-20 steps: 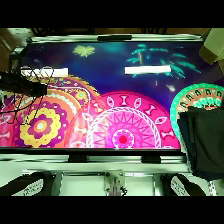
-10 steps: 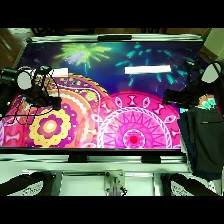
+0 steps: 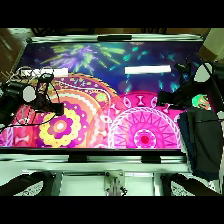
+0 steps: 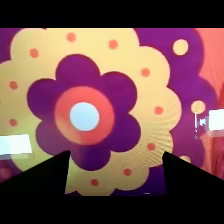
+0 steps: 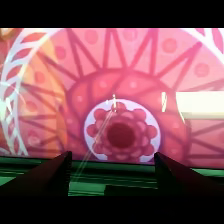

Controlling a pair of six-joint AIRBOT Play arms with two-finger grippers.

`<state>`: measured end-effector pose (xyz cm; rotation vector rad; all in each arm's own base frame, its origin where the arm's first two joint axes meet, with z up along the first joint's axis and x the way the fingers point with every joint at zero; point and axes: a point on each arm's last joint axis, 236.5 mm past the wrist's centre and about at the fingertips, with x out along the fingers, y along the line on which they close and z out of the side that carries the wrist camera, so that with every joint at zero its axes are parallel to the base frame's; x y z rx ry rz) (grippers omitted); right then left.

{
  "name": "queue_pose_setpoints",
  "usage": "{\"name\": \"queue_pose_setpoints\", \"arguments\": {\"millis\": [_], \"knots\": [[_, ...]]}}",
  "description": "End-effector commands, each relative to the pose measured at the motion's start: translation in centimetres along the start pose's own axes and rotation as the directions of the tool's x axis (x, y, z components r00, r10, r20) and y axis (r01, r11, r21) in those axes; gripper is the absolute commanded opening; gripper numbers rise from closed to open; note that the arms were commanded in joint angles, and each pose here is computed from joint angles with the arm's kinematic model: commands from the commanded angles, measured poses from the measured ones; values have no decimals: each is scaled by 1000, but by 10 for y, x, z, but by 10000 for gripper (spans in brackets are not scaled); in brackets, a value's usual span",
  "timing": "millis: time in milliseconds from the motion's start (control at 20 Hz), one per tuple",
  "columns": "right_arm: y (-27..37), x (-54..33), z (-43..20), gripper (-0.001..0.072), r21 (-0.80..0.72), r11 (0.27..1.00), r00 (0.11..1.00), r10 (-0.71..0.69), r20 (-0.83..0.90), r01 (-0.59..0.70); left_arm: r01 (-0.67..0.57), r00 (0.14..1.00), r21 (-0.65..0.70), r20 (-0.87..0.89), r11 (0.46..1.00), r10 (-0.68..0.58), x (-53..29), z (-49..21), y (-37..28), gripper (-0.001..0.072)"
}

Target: Fold the shirts.

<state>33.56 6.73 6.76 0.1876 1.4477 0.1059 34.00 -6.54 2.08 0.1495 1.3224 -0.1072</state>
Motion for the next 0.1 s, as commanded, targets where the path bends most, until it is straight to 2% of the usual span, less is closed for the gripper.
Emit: {"name": "queue_pose_setpoints", "arguments": {"millis": [0, 50], "knots": [[1, 0, 0, 618, -3, 1000, 1000, 2, -2, -2, 6, 997, 0, 71, 1000, -6, 2, 15, -2, 720], [1, 0, 0, 617, -3, 1000, 1000, 2, -2, -2, 7, 996, 0, 87, 1000, -7, 2, 19, -2, 720]]}}
